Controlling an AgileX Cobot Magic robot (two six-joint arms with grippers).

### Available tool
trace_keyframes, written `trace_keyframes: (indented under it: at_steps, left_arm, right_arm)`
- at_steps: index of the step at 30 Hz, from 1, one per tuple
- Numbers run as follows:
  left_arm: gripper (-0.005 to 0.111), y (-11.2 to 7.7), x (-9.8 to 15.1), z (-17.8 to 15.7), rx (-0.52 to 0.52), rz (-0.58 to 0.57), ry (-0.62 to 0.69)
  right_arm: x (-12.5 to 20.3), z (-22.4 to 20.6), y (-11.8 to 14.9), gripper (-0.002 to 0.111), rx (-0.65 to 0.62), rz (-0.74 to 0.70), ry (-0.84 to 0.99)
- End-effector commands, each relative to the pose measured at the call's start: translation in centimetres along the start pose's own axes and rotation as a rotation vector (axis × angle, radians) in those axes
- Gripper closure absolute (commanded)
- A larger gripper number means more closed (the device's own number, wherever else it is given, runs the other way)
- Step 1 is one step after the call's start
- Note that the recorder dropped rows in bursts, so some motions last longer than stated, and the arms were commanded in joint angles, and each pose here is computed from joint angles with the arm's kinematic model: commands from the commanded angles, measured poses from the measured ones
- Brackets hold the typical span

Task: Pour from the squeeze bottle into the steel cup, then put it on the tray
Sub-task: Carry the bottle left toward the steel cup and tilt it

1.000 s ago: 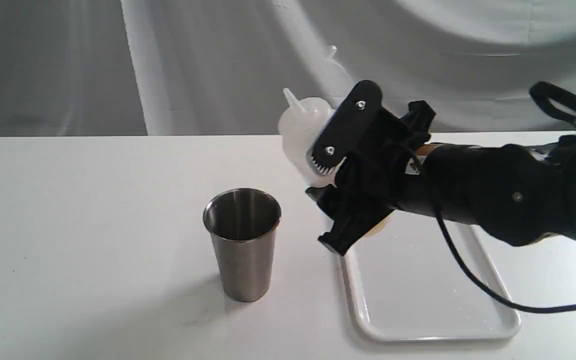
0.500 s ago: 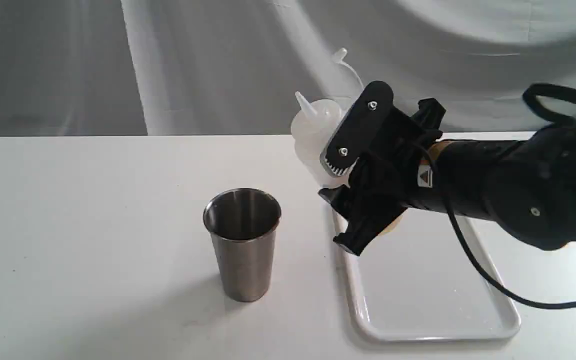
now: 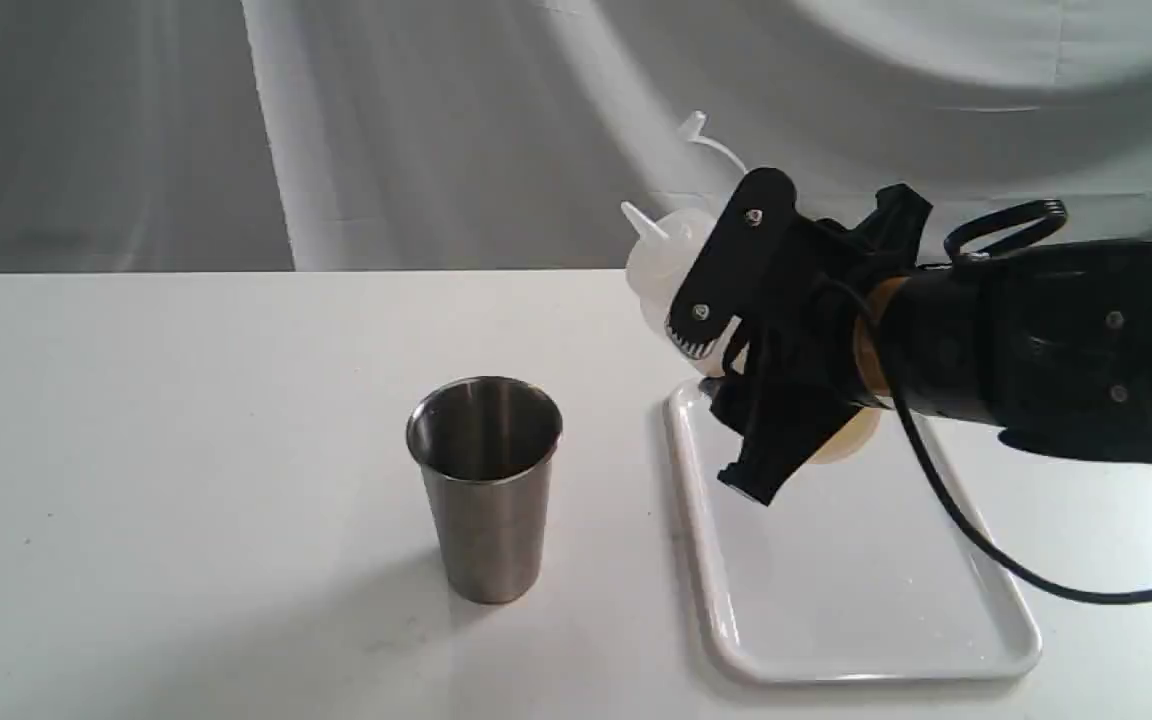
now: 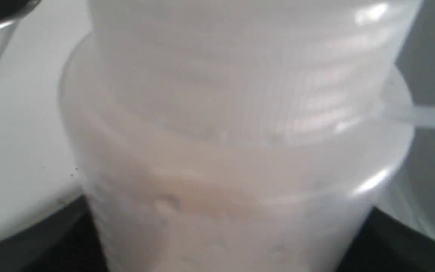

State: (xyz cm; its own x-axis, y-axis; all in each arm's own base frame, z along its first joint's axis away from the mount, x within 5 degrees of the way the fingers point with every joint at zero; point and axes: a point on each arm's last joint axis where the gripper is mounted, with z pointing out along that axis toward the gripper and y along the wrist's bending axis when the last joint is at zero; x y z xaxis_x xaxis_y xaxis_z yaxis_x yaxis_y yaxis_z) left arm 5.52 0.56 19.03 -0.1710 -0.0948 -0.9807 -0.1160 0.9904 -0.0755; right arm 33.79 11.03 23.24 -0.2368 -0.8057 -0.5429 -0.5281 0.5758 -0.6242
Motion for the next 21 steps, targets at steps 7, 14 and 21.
trace_keyframes:
  at_steps: [7, 14, 21]
  left_arm:
    - [0.098, 0.0, 0.2, 0.0, 0.005, -0.005, 0.008]
    - [0.098, 0.0, 0.2, 0.0, 0.005, -0.005, 0.008]
    - [0.098, 0.0, 0.2, 0.0, 0.005, -0.005, 0.008]
  right_arm:
    - [-1.6, -0.7, 0.1, 0.108, 0.095, -0.143, -0.003]
    - [-1.7, -0.8, 0.0, 0.108, 0.138, -0.222, 0.011]
    - [-2.9, -1.2, 1.0, 0.108, 0.163, -0.336, -0.006]
